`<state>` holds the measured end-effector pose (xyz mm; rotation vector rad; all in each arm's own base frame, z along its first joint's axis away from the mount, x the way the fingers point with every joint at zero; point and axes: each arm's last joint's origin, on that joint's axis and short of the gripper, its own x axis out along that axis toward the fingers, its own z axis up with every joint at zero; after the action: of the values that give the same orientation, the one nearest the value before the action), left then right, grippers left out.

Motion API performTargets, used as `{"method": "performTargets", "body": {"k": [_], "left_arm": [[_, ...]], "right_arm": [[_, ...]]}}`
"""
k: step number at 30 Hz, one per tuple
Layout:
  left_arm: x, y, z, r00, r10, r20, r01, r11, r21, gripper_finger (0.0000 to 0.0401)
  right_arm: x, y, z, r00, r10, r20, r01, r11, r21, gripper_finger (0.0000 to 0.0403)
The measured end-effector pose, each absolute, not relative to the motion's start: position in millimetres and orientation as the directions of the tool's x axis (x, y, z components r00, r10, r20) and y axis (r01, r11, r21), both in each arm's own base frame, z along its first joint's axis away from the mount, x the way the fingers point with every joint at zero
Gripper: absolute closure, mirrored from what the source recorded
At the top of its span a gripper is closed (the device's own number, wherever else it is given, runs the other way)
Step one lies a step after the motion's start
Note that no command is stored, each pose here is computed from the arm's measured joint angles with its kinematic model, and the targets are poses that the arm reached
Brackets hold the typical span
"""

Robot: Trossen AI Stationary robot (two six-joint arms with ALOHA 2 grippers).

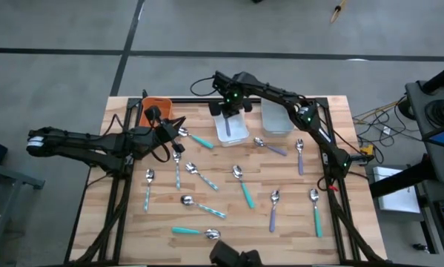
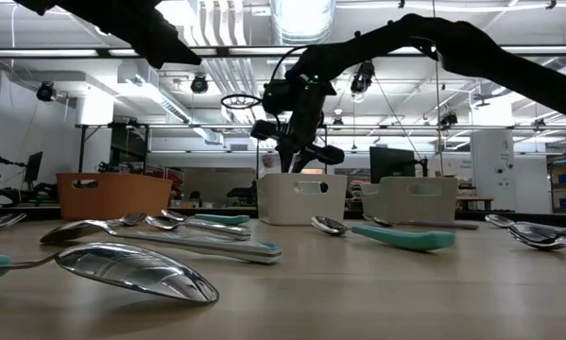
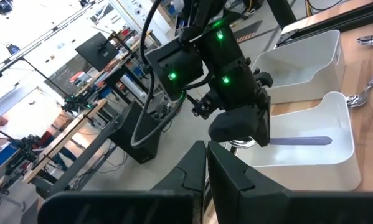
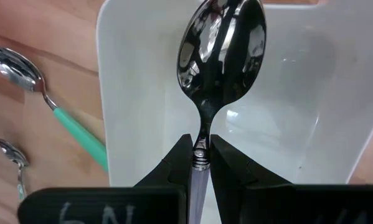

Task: Sort silverware by color (type)
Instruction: Put the purple spoon into the white bin

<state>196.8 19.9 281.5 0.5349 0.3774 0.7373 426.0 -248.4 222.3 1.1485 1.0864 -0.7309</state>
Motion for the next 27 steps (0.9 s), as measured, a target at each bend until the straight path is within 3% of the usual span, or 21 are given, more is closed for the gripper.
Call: {"method": "performTargets", "body": {"k": [27], "left_arm": [[196.9, 19.9, 281.5, 0.685, 0.716, -0.138, -0.530, 0.619, 0.580, 0.0401]], "right_arm": [[426.1, -244.5, 169.9, 0.301, 0.093, -0.949, 0.908, 0.277, 0.315, 0.0374]]}}
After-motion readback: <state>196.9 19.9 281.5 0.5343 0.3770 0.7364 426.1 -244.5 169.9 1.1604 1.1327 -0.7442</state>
